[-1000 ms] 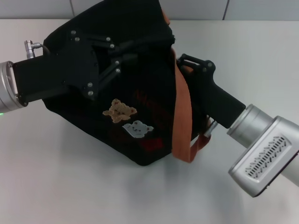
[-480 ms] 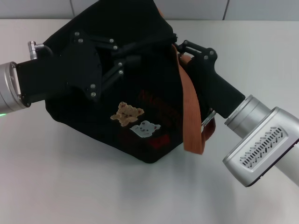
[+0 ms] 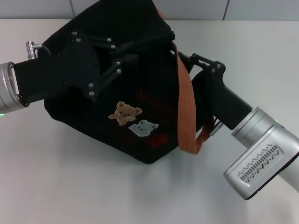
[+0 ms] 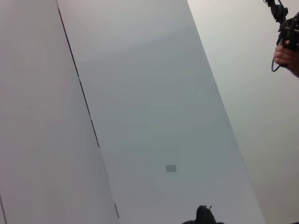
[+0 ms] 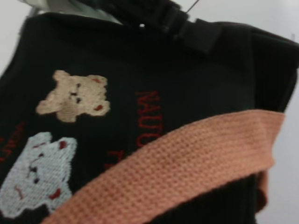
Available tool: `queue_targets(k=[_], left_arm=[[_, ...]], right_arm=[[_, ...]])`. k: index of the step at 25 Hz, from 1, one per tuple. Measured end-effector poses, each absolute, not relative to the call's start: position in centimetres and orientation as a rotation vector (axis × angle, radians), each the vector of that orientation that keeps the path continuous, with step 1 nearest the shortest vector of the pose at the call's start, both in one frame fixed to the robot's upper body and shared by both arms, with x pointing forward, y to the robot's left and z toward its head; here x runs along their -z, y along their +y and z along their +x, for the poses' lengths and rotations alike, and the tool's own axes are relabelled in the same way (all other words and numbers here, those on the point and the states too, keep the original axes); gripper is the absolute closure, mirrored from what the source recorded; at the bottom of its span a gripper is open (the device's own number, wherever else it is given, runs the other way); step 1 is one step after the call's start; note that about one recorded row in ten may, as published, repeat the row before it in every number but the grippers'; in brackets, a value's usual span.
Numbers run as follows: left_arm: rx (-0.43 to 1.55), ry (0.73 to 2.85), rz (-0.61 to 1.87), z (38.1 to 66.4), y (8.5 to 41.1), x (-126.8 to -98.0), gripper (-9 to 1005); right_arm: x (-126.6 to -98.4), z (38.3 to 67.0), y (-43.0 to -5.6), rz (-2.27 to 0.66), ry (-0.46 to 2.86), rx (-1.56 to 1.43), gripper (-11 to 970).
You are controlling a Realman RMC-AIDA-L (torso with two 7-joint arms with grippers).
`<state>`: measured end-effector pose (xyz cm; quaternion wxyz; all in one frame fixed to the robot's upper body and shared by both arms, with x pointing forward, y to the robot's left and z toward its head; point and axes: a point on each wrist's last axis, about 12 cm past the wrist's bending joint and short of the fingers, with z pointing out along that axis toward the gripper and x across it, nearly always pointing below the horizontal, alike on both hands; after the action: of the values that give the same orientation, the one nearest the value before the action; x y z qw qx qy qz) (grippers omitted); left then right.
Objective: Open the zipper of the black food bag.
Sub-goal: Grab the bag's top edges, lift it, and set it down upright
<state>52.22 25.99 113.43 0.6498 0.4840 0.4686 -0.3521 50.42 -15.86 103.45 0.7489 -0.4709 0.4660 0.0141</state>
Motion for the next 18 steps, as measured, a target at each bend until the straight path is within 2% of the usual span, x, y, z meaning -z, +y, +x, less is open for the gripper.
queue_targets(k=[18], left_arm=[[0.817, 1.050, 1.109, 52.0, 25.8, -113.5, 902]], right_arm=[[-104.1, 50.1, -12.8, -1.115, 0.926, 0.028, 597]])
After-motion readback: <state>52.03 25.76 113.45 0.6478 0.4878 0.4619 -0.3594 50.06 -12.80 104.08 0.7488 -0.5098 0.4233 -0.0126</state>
